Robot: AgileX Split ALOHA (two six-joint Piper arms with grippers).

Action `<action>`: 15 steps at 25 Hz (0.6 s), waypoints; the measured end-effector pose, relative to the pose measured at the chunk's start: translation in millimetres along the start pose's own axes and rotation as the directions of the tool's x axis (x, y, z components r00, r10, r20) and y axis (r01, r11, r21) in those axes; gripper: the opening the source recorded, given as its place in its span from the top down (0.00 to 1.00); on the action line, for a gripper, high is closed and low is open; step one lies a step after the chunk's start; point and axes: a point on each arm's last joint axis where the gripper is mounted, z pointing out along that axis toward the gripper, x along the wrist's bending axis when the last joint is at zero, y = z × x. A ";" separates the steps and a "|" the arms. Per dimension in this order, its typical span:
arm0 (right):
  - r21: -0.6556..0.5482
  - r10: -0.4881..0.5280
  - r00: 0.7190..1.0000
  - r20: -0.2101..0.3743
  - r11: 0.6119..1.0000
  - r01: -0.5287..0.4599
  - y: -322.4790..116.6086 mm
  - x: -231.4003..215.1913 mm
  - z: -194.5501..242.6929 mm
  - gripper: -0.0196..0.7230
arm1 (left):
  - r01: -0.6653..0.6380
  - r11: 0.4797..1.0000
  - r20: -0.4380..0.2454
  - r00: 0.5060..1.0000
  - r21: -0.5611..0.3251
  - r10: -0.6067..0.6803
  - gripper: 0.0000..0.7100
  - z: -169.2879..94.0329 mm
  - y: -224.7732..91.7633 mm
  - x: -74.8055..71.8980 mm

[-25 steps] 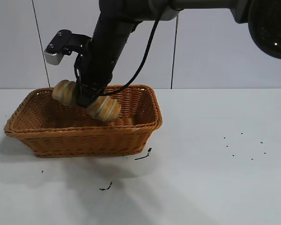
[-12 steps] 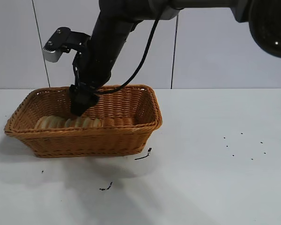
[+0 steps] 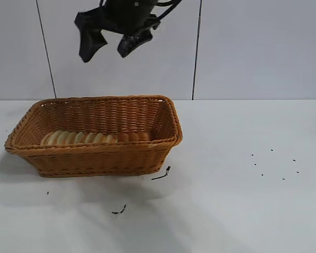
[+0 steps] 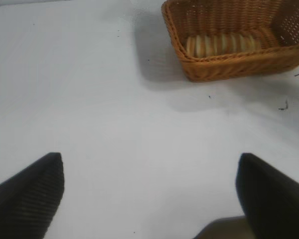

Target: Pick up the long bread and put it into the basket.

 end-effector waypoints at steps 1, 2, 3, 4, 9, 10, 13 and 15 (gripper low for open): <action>0.007 0.018 0.999 0.027 1.000 -0.018 -0.3 -15.4 -3.3 0.17 | 0.000 1.000 0.000 1.000 0.000 0.000 0.02 0.0 0.0 0.0; 0.016 0.033 0.998 0.054 0.999 -0.034 -1.2 -29.4 -7.1 0.17 | 0.000 1.000 0.000 1.000 0.000 0.000 0.02 0.0 0.0 0.0; 0.022 0.054 0.995 0.081 0.998 -0.056 -2.3 -46.4 -11.3 0.17 | 0.000 1.000 0.000 1.000 0.000 0.000 0.02 0.0 0.0 0.0; 0.028 0.081 0.991 0.104 0.996 -0.084 -4.0 -63.8 -16.0 0.17 | 0.000 1.000 0.000 1.000 0.000 0.000 0.02 0.0 0.0 0.0; 0.051 0.215 0.955 0.202 0.972 -0.230 -19.0 -142.1 -46.4 0.17 | 0.000 1.000 0.000 1.000 0.000 0.000 0.02 0.0 0.0 0.0; 0.045 0.239 0.946 0.220 0.966 -0.254 -22.0 -155.9 -54.9 0.17 | 0.000 1.000 0.000 1.000 0.000 0.000 0.02 0.0 0.0 0.0; 0.011 0.295 0.920 0.256 0.951 -0.308 -28.6 -186.1 -76.3 0.17 | 0.000 1.000 0.000 1.000 0.000 0.000 0.02 0.0 0.0 0.0; -0.018 0.320 0.907 0.272 0.945 -0.328 -30.7 -198.1 -92.3 0.17 | 0.000 1.000 0.000 1.000 0.000 0.000 0.02 0.0 0.0 0.0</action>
